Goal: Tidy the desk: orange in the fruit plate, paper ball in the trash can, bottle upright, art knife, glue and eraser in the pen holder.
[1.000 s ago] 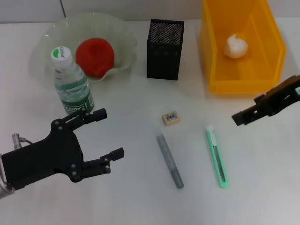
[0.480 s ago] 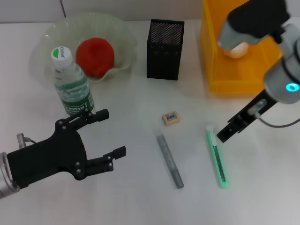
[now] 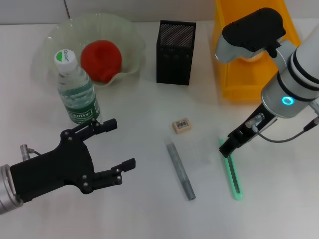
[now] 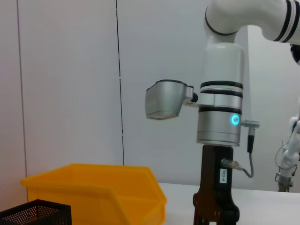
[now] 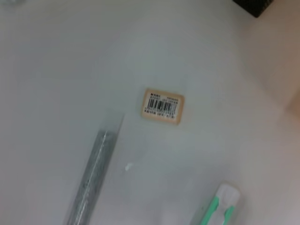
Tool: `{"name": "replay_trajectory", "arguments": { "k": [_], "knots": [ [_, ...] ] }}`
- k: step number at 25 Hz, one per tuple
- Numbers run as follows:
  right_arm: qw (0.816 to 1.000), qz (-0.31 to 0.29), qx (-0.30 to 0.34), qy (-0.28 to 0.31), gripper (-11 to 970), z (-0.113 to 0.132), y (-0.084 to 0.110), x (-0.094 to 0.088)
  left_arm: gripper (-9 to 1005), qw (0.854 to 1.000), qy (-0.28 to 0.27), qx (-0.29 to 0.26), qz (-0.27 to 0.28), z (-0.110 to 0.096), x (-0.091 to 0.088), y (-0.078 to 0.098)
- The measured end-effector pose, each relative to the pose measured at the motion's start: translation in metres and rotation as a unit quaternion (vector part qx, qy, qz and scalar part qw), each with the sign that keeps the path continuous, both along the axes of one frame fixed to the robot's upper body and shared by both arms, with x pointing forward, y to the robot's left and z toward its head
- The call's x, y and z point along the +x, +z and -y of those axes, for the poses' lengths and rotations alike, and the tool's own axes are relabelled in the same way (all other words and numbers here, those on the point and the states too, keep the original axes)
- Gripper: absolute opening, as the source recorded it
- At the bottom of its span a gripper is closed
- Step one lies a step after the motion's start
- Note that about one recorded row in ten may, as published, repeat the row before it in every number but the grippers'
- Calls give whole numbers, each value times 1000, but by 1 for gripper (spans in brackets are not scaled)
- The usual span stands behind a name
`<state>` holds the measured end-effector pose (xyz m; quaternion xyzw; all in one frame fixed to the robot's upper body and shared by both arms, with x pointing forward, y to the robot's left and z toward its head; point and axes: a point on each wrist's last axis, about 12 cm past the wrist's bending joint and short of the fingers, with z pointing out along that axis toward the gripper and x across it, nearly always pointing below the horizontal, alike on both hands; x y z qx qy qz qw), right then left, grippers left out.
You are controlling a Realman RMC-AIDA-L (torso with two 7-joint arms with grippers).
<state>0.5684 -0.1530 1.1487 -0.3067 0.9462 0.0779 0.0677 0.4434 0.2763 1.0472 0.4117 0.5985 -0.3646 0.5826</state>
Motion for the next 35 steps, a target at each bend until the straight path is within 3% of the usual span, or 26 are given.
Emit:
{"name": "replay_trajectory", "arguments": {
  "k": [3, 13, 27, 35],
  "knots": [
    [1000, 1, 4, -6, 722, 0, -4, 3, 859, 1000, -4, 2, 0, 2, 0, 0],
    [1000, -11, 16, -23, 695, -6, -18, 15, 859, 1000, -2, 3, -3, 1, -2, -2],
    [999, -23, 5, -21, 649, -7, -24, 16, 859, 1000, -2, 7, 5, 1, -3, -4],
    [1000, -24, 4, -19, 434, -8, -23, 16, 859, 1000, -3, 7, 6, 2, -2, -3]
  ]
}}
